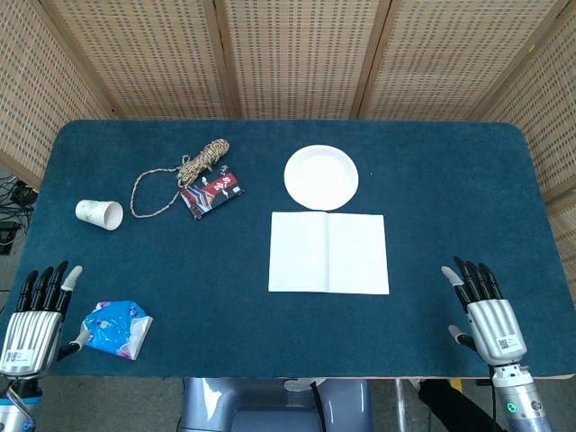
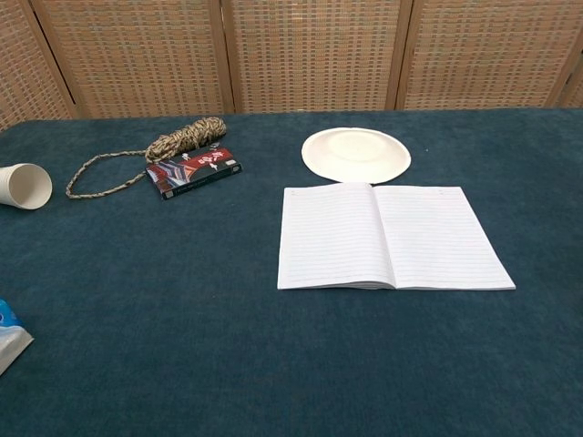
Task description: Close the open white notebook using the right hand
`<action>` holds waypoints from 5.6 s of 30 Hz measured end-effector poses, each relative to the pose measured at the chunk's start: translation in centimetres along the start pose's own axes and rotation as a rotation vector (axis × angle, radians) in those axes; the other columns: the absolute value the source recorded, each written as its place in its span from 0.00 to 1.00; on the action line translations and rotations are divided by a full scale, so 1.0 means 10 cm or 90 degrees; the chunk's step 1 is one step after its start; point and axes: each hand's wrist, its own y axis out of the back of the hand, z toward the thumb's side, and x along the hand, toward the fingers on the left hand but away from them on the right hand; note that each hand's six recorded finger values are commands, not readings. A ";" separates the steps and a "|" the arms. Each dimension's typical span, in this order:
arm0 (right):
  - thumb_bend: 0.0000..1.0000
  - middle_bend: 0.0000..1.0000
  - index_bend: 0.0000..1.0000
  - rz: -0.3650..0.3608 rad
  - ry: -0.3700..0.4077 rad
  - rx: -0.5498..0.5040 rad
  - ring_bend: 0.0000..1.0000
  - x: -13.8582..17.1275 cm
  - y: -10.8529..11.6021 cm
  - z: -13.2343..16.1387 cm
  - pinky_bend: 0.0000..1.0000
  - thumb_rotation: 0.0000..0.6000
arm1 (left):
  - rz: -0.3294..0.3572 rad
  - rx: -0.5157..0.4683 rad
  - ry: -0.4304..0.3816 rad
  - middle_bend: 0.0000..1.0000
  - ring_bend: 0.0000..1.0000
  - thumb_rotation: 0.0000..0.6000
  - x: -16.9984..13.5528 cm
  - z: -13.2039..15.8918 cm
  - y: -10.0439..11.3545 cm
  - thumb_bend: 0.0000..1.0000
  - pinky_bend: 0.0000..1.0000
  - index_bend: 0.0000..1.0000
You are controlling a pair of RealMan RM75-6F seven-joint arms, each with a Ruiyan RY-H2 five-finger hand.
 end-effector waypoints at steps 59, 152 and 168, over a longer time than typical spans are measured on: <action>0.40 0.00 0.00 0.127 0.081 -0.077 0.00 -1.43 -1.04 2.51 0.00 1.00 | -0.018 -0.040 0.050 0.00 0.00 1.00 0.24 -0.29 -0.12 0.08 0.00 0.00; 0.38 0.00 0.00 0.191 0.033 -0.071 0.00 -1.54 -1.67 2.34 0.00 1.00 | -0.025 -0.045 0.054 0.00 0.00 1.00 0.26 -0.30 -0.14 0.08 0.00 0.00; 0.42 0.00 0.00 0.168 0.022 -0.069 0.00 -1.58 -1.68 2.30 0.00 1.00 | -0.021 -0.047 0.053 0.00 0.00 1.00 0.25 -0.29 -0.12 0.08 0.00 0.00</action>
